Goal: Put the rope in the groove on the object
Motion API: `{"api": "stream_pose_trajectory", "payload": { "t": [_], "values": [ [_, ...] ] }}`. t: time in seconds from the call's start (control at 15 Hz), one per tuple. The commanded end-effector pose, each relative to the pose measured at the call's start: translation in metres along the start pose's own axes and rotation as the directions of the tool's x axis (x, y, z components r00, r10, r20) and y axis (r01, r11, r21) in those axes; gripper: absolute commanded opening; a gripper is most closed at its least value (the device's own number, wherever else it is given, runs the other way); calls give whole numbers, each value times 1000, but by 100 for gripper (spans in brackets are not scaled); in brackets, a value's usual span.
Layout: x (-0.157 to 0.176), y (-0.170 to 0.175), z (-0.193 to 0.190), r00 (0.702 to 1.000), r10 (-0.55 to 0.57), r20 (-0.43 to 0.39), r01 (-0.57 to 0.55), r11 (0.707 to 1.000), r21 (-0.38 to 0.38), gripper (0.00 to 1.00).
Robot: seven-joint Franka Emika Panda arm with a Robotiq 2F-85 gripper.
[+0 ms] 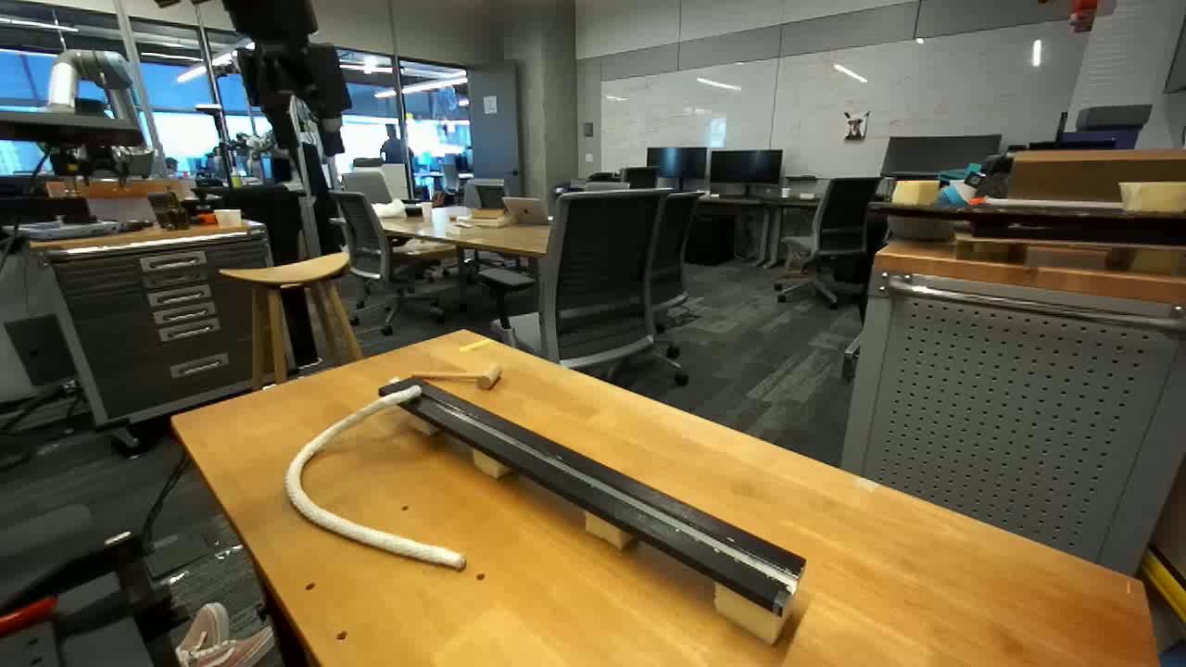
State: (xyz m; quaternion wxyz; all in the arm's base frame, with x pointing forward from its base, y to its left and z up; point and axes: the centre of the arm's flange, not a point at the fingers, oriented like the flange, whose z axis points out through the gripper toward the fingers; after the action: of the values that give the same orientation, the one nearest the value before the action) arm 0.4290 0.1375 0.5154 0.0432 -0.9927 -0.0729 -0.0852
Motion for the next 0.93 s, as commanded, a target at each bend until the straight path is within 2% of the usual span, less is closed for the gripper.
{"api": "stream_pose_trajectory", "payload": {
  "t": [0.0,0.67,0.87],
  "values": [
    [1,0,-2,1000,-1,-4,1,1000,0,100],
    [2,-1,-5,1000,-1,-10,1,1000,1,100],
    [2,6,7,988,154,-9,-154,987,-53,100]
  ]
}}
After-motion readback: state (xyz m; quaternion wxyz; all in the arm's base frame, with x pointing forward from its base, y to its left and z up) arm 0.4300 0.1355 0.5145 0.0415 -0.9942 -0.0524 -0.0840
